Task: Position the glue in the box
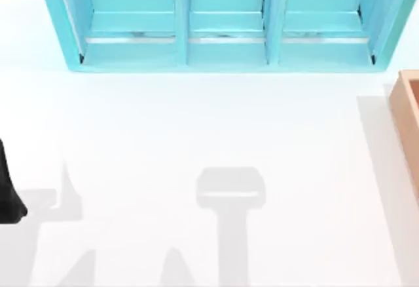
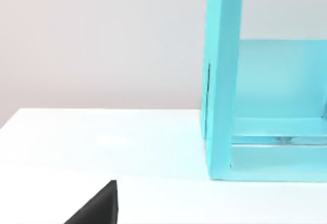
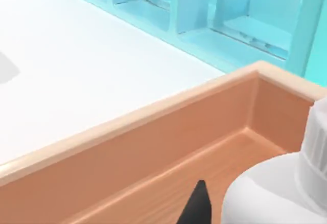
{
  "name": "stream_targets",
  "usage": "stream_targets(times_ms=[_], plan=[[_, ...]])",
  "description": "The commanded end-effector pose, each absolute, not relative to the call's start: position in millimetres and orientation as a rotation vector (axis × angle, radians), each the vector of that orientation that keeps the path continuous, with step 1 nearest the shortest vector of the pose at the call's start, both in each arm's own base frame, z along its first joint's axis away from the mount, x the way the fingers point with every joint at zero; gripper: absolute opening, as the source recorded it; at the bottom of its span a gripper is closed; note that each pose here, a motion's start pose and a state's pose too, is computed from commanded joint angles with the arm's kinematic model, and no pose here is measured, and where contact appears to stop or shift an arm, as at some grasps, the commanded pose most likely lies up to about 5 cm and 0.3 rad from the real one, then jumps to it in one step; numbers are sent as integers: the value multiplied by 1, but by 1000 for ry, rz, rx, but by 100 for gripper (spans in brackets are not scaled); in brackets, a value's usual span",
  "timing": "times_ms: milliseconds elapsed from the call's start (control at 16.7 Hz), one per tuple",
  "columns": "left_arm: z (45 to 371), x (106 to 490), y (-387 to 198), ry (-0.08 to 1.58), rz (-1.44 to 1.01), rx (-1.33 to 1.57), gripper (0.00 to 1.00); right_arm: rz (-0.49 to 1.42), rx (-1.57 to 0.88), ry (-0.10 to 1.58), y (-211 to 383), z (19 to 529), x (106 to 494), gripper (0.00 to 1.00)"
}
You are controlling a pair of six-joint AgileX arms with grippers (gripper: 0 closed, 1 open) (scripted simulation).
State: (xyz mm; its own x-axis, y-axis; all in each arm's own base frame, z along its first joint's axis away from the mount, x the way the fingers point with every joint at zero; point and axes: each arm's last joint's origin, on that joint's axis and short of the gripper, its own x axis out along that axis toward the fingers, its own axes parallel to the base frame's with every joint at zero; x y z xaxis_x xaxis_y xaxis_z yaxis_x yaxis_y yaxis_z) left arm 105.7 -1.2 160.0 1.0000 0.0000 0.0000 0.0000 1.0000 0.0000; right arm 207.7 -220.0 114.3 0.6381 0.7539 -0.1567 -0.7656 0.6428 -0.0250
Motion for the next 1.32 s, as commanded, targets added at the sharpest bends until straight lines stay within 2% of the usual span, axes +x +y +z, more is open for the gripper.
stream_targets(times_ms=[240,540,1320], plan=[[160,106,-1,0,0,0,100,774,-27,104,-228,107,187,0],[160,106,-1,0,0,0,100,774,-27,104,-228,107,187,0],[160,106,-1,0,0,0,100,765,-103,120,-212,100,210,0]])
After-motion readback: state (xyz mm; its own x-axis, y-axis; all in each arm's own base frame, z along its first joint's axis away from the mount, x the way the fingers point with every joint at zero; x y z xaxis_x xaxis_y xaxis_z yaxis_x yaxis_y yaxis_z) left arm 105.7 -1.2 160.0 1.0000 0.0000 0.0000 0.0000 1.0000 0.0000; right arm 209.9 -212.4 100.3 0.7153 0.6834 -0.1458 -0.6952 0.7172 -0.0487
